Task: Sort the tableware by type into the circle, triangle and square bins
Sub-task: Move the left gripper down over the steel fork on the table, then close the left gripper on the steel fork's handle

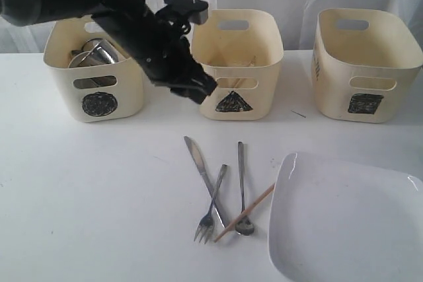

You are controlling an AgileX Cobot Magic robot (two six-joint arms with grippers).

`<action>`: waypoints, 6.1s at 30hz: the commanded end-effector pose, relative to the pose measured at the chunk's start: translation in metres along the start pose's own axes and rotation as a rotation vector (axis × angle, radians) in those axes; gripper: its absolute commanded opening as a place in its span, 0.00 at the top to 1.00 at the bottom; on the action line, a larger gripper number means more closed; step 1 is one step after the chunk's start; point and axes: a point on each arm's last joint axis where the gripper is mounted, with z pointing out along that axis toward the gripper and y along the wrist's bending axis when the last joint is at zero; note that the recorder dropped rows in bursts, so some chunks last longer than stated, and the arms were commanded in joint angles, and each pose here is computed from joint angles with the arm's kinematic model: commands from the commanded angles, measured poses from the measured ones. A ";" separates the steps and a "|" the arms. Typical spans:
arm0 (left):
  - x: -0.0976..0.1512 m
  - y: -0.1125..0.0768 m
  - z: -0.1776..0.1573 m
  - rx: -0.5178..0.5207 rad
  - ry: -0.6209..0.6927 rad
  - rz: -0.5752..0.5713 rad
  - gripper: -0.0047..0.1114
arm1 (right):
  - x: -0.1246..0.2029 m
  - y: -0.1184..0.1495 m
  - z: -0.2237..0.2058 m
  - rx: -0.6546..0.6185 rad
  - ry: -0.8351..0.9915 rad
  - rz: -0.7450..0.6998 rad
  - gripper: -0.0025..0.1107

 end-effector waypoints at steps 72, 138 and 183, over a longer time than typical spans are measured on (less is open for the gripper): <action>0.113 -0.066 0.116 -0.001 0.465 0.001 0.56 | 0.001 0.000 0.000 0.003 -0.009 -0.005 0.98; 0.080 -0.066 0.086 -0.071 0.208 -0.143 0.60 | 0.001 0.000 0.000 0.003 -0.009 -0.005 0.98; 0.088 -0.070 0.090 -0.035 0.291 -0.228 0.67 | 0.001 0.000 0.000 0.003 -0.009 -0.005 0.98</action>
